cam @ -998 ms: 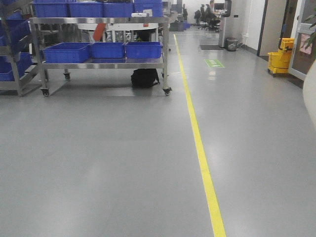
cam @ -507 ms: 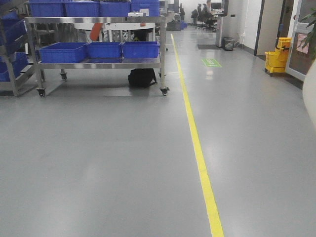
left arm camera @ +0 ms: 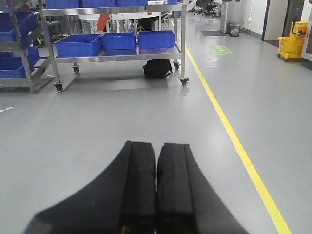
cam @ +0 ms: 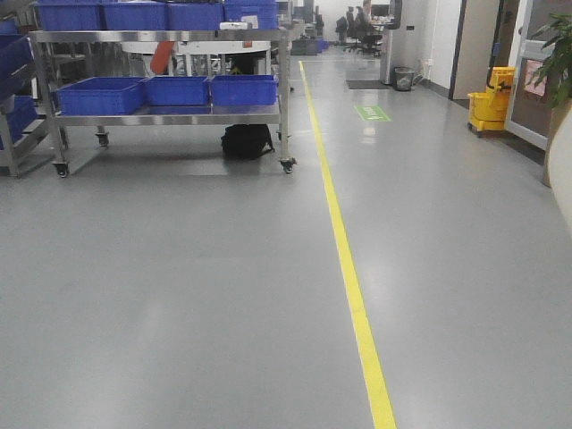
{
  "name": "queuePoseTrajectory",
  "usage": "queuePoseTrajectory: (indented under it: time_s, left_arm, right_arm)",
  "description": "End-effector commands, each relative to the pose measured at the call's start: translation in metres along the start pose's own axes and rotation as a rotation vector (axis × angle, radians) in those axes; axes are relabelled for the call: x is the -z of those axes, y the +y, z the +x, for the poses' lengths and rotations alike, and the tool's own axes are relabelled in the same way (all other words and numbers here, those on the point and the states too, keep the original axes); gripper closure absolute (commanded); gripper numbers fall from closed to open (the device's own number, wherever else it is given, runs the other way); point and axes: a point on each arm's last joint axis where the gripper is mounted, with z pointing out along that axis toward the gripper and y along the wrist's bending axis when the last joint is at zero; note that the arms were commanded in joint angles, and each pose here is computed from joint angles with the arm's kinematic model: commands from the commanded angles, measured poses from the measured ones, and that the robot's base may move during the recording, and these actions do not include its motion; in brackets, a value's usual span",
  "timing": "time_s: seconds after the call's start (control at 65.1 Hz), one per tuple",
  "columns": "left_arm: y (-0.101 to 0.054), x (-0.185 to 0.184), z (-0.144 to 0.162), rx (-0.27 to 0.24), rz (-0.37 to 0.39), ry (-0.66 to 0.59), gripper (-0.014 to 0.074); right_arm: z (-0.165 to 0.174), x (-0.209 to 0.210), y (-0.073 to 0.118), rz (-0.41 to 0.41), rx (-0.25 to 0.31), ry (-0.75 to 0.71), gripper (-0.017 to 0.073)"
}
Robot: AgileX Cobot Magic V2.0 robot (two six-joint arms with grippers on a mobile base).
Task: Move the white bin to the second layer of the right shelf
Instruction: 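Drive along the aisle past the blue crate racks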
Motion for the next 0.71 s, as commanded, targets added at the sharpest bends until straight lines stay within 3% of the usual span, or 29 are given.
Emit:
queuePoseTrajectory:
  time_s: [0.0, 0.691]
  left_arm:
    - [-0.0003, -0.0006, 0.0036, 0.003, 0.003, -0.066, 0.0509]
    - [-0.0003, -0.0006, 0.0036, 0.003, 0.003, -0.066, 0.0509]
  right_arm:
    - [-0.0149, 0.006, 0.0004, 0.0, -0.004, -0.115, 0.0511]
    - [-0.0149, 0.006, 0.0004, 0.0, -0.004, -0.115, 0.0511]
